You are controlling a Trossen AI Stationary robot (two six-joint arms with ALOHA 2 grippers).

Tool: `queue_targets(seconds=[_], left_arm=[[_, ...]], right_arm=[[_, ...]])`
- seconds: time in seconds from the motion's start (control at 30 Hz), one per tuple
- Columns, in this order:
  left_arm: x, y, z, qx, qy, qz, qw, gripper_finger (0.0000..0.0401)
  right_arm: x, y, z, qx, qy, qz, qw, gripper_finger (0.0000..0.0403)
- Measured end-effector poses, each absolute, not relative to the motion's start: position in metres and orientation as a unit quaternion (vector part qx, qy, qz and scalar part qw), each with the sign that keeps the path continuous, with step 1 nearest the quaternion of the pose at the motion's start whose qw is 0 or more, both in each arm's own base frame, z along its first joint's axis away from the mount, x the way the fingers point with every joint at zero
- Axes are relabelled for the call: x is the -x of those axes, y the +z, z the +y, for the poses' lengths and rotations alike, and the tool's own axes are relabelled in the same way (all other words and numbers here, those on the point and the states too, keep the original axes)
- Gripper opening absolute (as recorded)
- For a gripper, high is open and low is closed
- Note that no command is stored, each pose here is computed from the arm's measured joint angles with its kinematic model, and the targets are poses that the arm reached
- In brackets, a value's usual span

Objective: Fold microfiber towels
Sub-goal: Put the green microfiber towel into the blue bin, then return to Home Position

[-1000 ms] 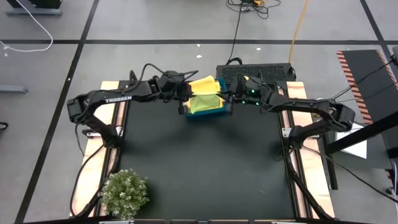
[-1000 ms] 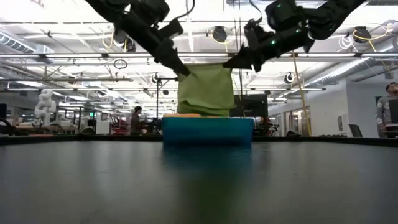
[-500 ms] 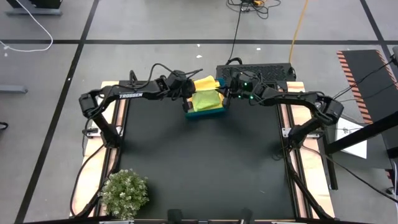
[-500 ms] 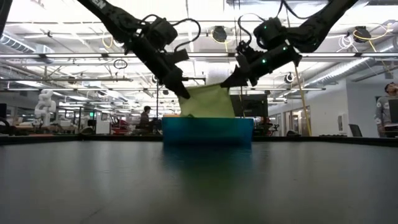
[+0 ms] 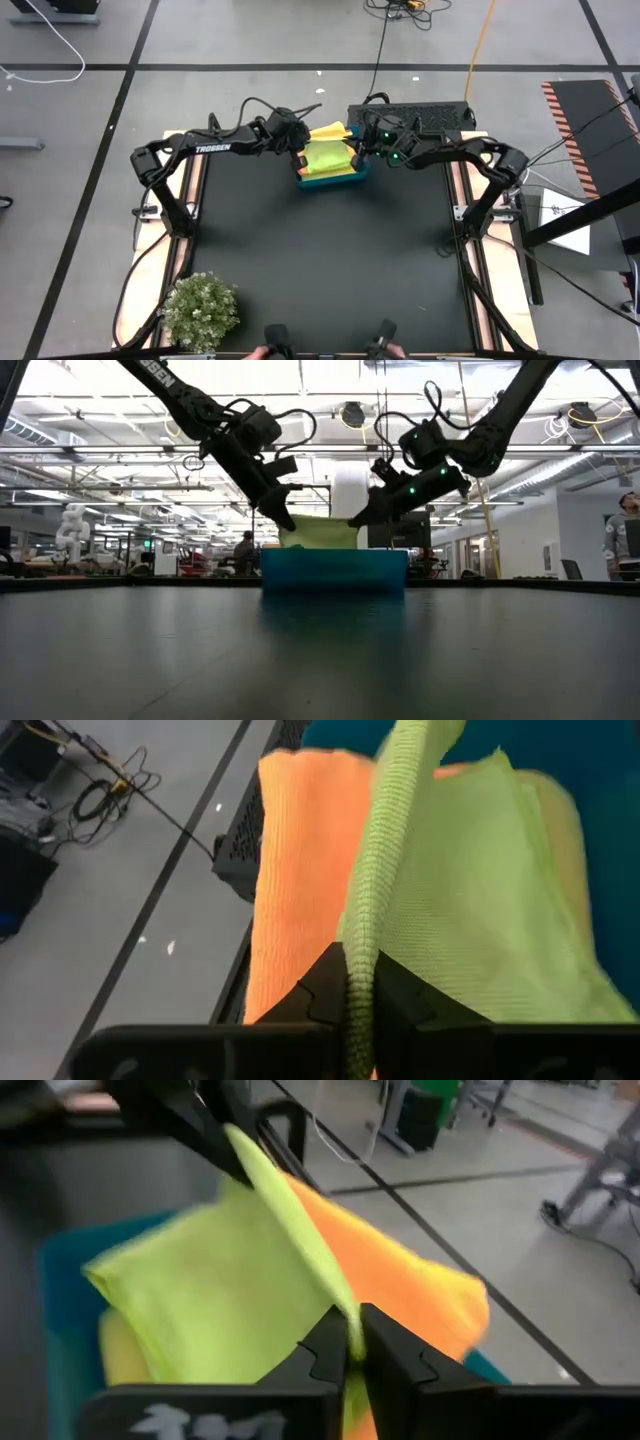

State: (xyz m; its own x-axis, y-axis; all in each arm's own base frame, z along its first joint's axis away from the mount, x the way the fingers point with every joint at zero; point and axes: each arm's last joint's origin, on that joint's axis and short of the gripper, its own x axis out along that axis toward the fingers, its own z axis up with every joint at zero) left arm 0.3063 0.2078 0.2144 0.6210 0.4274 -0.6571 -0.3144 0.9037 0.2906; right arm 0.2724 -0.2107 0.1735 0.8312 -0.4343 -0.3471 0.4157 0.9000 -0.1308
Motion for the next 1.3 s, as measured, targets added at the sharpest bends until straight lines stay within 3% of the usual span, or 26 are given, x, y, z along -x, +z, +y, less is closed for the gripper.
queue_targets(seconds=[0.2,0.4,0.53,0.63,0.77,0.97,1.13,1.3], left_arm=[[-0.304,0.213,0.209,-0.075,0.219,0.393,0.89,0.009],[-0.301,0.217,0.21,-0.107,0.265,0.407,0.868,0.0168],[-0.289,0.24,0.205,-0.121,0.309,0.411,0.849,0.0203],[-0.274,0.27,0.192,-0.1,0.314,0.379,0.865,0.0214],[-0.243,0.322,0.16,-0.074,0.253,0.302,0.916,0.02],[-0.18,0.373,0.101,-0.027,0.194,0.168,0.966,0.0141],[-0.14,0.354,0.054,0.002,0.121,0.097,0.988,0.0092],[-0.109,0.316,0.03,0.034,0.113,0.064,0.991,0.0056]], right_arm=[[-0.268,0.168,-0.217,0.014,-0.241,0.199,0.95,0.0086],[-0.261,0.189,-0.215,0.029,-0.282,0.184,0.941,0.0165],[-0.252,0.218,-0.207,0.04,-0.288,0.161,0.943,0.0183],[-0.243,0.244,-0.194,0.053,-0.273,0.144,0.95,0.0179],[-0.225,0.275,-0.165,0.075,-0.209,0.125,0.967,0.0161],[-0.183,0.292,-0.11,0.102,-0.163,0.063,0.979,0.0126],[-0.152,0.28,-0.067,0.087,-0.156,0.009,0.984,0.0093],[-0.13,0.253,-0.038,0.087,-0.146,-0.009,0.985,0.0068]])
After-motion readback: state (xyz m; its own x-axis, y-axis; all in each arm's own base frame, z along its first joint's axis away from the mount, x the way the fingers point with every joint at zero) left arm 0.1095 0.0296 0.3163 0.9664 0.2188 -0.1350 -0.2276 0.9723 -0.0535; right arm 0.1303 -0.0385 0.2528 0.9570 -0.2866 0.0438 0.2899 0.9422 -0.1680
